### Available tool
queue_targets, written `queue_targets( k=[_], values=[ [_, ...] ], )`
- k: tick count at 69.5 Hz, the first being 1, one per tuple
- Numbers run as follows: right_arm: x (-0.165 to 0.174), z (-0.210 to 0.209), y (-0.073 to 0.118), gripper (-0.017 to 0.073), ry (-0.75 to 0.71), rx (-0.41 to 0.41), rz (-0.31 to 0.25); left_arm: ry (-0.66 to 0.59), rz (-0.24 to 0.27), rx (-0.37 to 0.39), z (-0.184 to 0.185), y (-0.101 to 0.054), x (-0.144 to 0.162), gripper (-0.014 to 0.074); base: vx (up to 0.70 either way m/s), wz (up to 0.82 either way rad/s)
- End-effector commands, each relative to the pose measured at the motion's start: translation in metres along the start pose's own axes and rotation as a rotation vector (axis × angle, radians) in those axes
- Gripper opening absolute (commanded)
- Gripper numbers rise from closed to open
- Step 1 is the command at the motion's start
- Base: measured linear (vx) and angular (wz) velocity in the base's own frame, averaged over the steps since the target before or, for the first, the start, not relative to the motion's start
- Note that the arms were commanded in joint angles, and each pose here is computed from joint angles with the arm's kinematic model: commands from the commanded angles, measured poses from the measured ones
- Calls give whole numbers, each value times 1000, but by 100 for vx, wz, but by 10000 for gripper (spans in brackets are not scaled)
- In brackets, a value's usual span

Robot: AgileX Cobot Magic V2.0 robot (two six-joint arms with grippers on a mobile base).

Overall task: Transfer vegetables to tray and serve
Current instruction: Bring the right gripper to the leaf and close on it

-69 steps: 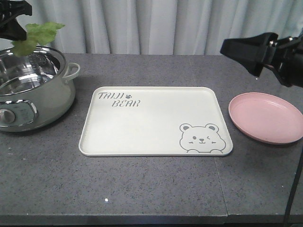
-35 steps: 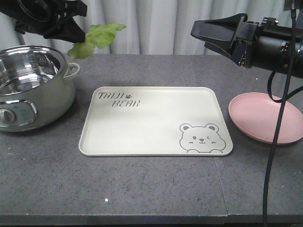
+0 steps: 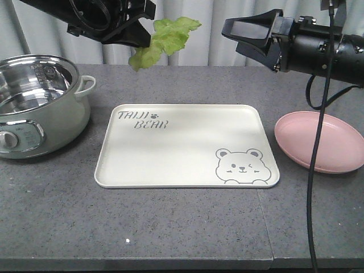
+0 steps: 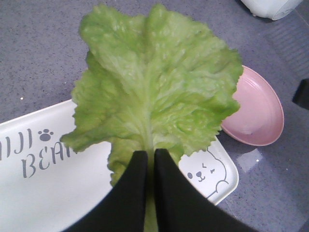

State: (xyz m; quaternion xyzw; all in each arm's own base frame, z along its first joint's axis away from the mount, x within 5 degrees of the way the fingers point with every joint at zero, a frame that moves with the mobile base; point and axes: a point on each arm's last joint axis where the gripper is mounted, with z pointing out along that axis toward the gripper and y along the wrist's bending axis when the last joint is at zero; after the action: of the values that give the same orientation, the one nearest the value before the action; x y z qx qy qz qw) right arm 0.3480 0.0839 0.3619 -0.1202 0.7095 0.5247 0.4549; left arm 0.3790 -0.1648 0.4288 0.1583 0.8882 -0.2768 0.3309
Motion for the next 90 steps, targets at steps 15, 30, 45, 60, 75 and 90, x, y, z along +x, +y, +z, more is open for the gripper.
queue_targets(
  k=[15,30,45,60,75,90],
  values=[
    [-25,34,26,592,-107,-59,5,-154,35,60,-32,-27,-12,-8,0,0],
    [-27,58,21,592,-98,-68,67,-154,27,77,-32,-29,-13,-8,0,0],
    [-23,75,11,592,-99,-34,89,-157,23,85,-32,-30,-13,-8,0,0],
    [-26,75,13,503,-105,-36,82,-156,24,88,-32,-31,-13,-8,0,0],
    [-26,75,13,230,-104,-40,78,-159,14,109,-32,-32,-13,-8,0,0],
    [-25,75,14,-15,-100,-46,52,-157,14,109,-32,-32,-13,-8,0,0]
  ],
)
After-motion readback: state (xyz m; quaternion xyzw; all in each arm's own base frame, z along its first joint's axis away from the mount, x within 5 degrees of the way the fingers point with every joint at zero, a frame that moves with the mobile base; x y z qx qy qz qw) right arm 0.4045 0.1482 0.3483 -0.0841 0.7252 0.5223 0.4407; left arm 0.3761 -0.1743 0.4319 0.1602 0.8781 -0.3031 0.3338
